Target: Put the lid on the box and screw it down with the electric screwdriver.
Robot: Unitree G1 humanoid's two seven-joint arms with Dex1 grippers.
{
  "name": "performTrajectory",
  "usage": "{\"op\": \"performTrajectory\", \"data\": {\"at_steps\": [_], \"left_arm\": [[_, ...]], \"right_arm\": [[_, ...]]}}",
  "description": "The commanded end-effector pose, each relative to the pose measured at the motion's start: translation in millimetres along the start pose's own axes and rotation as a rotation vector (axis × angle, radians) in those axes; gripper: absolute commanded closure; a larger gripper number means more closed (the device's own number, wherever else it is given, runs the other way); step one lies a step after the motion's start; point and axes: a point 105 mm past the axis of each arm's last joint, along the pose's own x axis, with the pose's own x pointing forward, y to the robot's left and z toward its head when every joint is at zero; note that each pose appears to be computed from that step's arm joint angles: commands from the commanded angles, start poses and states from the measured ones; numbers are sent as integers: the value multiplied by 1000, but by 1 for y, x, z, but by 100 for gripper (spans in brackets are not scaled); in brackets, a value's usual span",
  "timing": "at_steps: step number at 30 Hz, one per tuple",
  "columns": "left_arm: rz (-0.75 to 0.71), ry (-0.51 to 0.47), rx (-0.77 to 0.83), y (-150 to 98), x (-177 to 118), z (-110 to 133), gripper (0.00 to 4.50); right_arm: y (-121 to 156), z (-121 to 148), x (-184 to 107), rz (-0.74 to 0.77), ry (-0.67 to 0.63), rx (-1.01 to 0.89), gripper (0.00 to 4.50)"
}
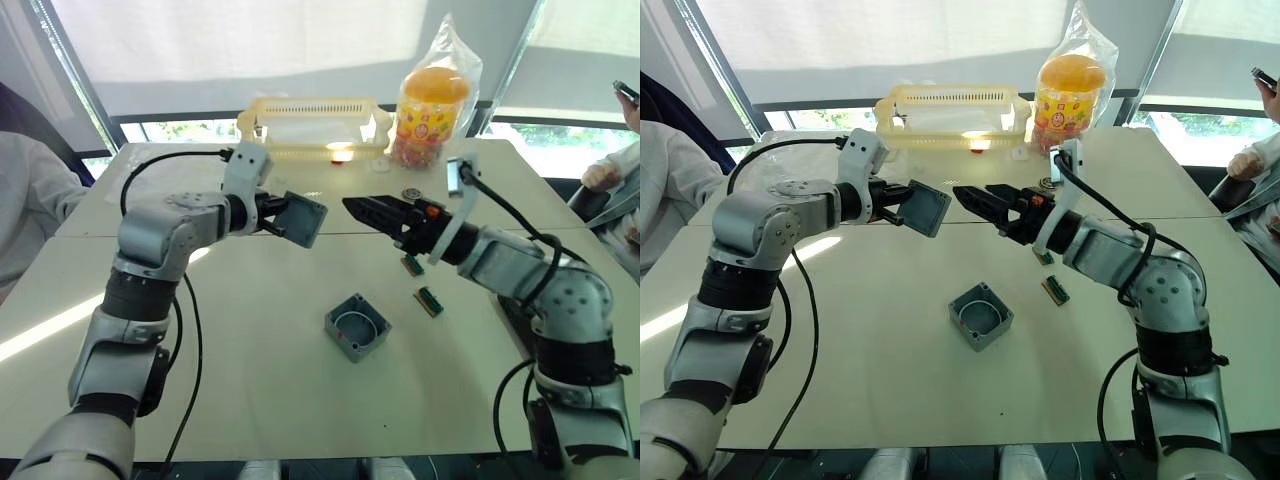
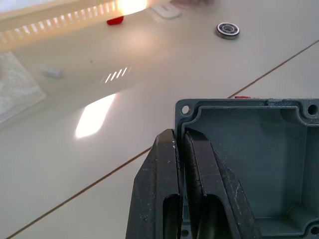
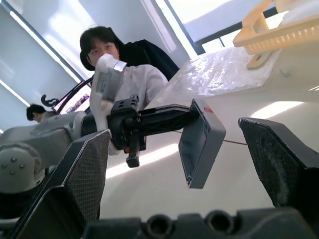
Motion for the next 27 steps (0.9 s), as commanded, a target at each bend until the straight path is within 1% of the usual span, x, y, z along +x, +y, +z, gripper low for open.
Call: {"op": "performTrajectory", "data": {"at_steps": [1, 4, 7, 14, 20, 24, 27], "left_arm": [[7, -143, 19, -5, -7, 34, 442], [-1, -184, 0, -10, -6, 41, 442], [-24, -216, -18, -15, -6, 47, 442], [-86, -264, -50, -29, -8, 57, 442], [-114, -271, -54, -35, -9, 59, 442], [-114, -264, -58, -34, -9, 57, 442], [-114, -263, -59, -34, -8, 56, 442]], "right_arm": [[5, 5, 5, 9, 0, -20, 0], [3, 0, 6, -5, 22, -28, 0], [-1, -4, 6, -18, 12, -1, 0], [-10, -9, 5, -44, 1, 37, 0], [-14, -7, 6, -52, -35, 65, 0], [-13, -1, 5, -44, -72, 82, 0], [-13, -1, 4, -47, -70, 80, 0]]}}
